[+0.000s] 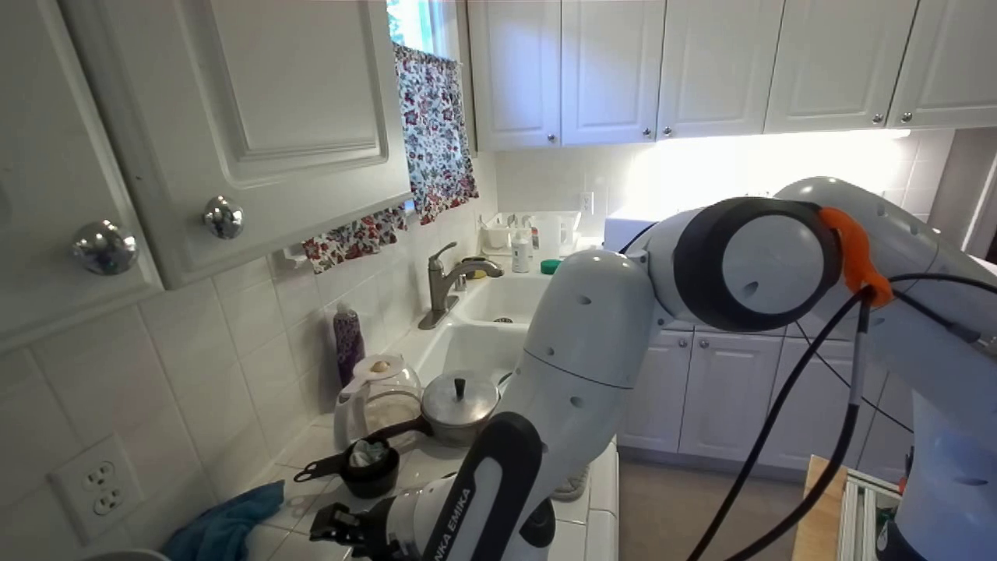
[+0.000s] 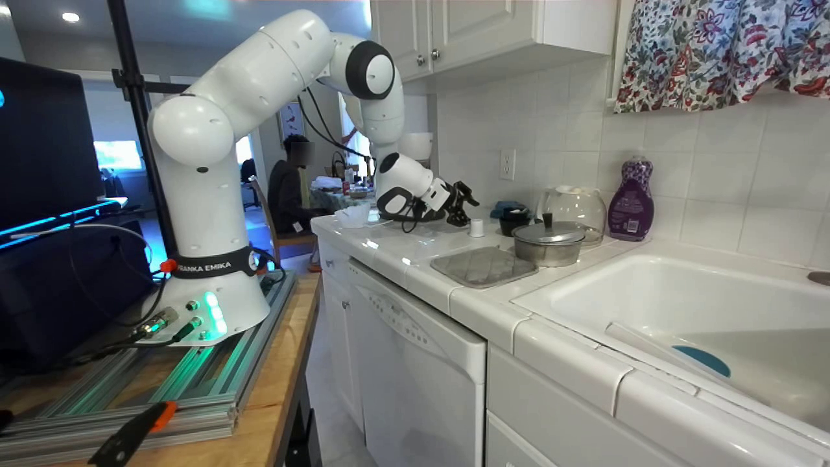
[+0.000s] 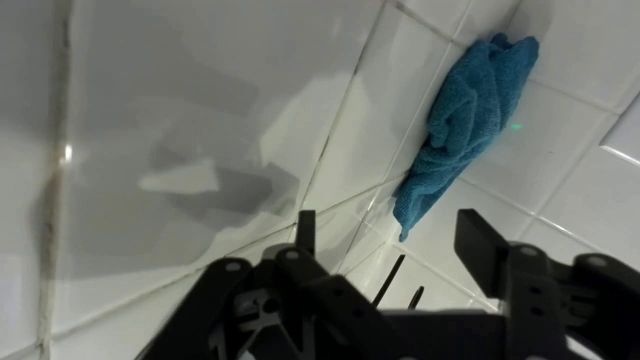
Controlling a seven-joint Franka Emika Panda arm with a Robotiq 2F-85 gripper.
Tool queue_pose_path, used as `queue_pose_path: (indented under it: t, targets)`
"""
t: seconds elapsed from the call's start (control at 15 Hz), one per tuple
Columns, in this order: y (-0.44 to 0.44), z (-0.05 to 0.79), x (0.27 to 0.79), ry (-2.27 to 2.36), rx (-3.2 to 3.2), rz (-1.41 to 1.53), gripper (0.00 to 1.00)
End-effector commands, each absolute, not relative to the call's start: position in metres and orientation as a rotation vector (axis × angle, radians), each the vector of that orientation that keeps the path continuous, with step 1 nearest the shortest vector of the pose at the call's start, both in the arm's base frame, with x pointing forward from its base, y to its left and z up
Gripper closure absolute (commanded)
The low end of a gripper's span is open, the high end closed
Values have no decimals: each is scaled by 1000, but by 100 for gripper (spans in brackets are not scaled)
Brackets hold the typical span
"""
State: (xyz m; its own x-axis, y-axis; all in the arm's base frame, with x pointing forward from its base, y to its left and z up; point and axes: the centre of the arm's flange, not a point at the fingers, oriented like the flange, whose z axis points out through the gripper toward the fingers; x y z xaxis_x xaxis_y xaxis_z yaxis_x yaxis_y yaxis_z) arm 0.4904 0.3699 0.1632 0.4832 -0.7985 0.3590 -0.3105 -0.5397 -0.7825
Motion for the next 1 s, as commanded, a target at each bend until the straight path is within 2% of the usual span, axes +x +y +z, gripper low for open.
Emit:
queue_pose_path:
  t: [0.0, 0.93]
  targets:
    - [369, 187, 479, 940, -2081, -1042, 1]
    - [352, 225, 427, 1244, -1697, -979, 0]
